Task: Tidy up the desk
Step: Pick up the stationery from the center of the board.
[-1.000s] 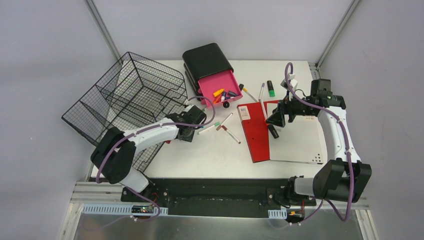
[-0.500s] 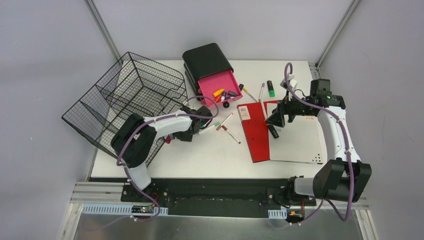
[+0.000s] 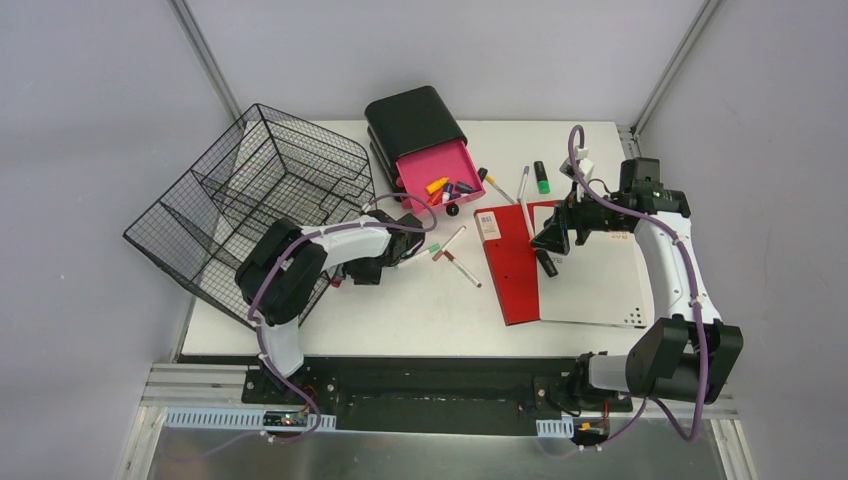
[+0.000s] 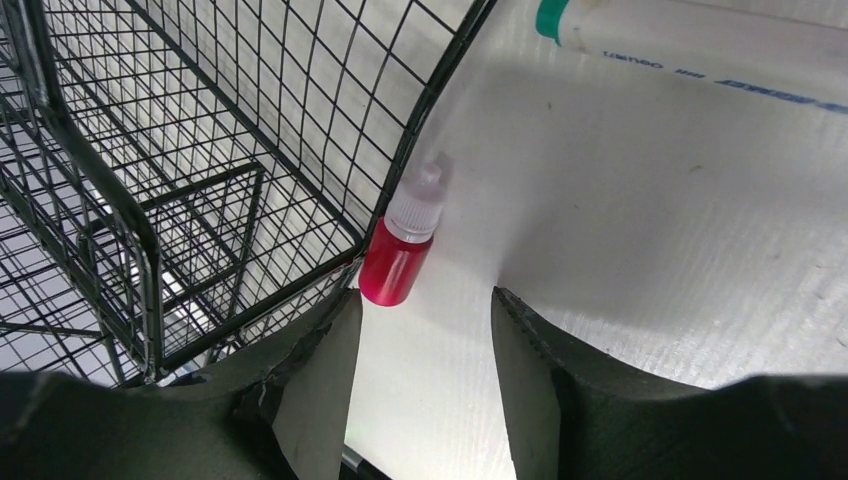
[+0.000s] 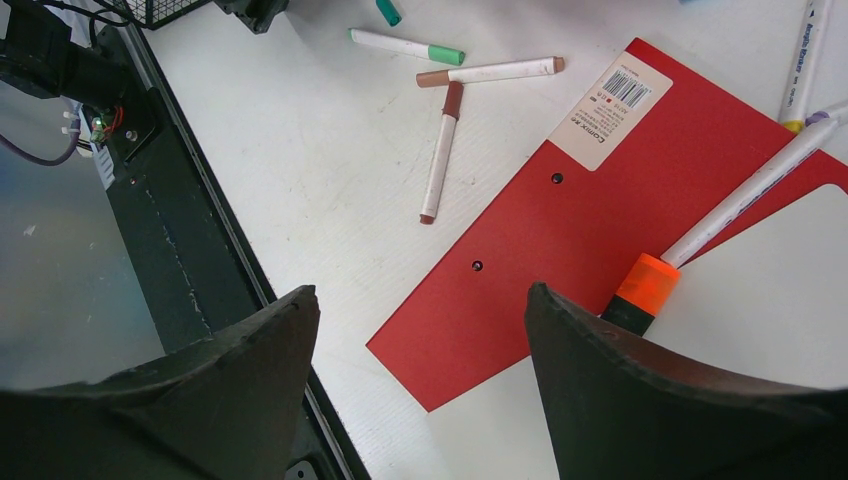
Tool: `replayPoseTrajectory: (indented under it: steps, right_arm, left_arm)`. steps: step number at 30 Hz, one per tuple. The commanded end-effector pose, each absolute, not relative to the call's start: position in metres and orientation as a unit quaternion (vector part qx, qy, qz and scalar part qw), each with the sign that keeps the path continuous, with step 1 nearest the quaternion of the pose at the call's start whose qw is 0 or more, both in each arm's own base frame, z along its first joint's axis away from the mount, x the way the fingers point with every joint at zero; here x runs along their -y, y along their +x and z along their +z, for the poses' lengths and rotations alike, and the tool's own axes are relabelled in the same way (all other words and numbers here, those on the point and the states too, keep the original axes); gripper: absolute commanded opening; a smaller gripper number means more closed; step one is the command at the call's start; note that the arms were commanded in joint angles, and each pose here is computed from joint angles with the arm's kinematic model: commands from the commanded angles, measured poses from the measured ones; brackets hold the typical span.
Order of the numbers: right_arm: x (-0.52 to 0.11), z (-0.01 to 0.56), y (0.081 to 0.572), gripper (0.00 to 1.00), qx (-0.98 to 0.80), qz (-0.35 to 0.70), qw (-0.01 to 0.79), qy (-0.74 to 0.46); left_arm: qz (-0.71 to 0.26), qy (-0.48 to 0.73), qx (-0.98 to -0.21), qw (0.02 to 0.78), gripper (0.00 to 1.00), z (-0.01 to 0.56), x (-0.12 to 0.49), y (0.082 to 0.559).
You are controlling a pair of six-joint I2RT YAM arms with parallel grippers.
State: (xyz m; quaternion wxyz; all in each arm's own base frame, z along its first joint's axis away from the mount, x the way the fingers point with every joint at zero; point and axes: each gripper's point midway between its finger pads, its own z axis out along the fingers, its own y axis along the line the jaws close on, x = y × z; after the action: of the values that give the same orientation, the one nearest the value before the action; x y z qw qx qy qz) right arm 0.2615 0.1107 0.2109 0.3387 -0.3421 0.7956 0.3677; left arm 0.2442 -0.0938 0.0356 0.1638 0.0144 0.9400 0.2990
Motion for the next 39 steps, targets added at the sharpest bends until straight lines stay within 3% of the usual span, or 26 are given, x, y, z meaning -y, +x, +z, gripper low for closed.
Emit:
replayPoseTrajectory:
  steps: [1, 24, 39]
  right_arm:
    - [-0.114, 0.222, 0.266, 0.78, -0.779, 0.367, 0.357, -0.361]
    - [-0.115, 0.223, 0.266, 0.78, -0.779, 0.368, 0.357, -0.361]
    - [-0.115, 0.223, 0.266, 0.78, -0.779, 0.369, 0.357, -0.361]
  left_arm:
    - [0.300, -0.004, -0.940, 0.161, 0.52, 0.035, 0.094, 0.251]
    - [0.212, 0.005, -0.973, 0.096, 0.44, 0.001, 0.100, 0.249]
    - [0.136, 0.051, -0.986, 0.087, 0.27, -0.004, 0.127, 0.240]
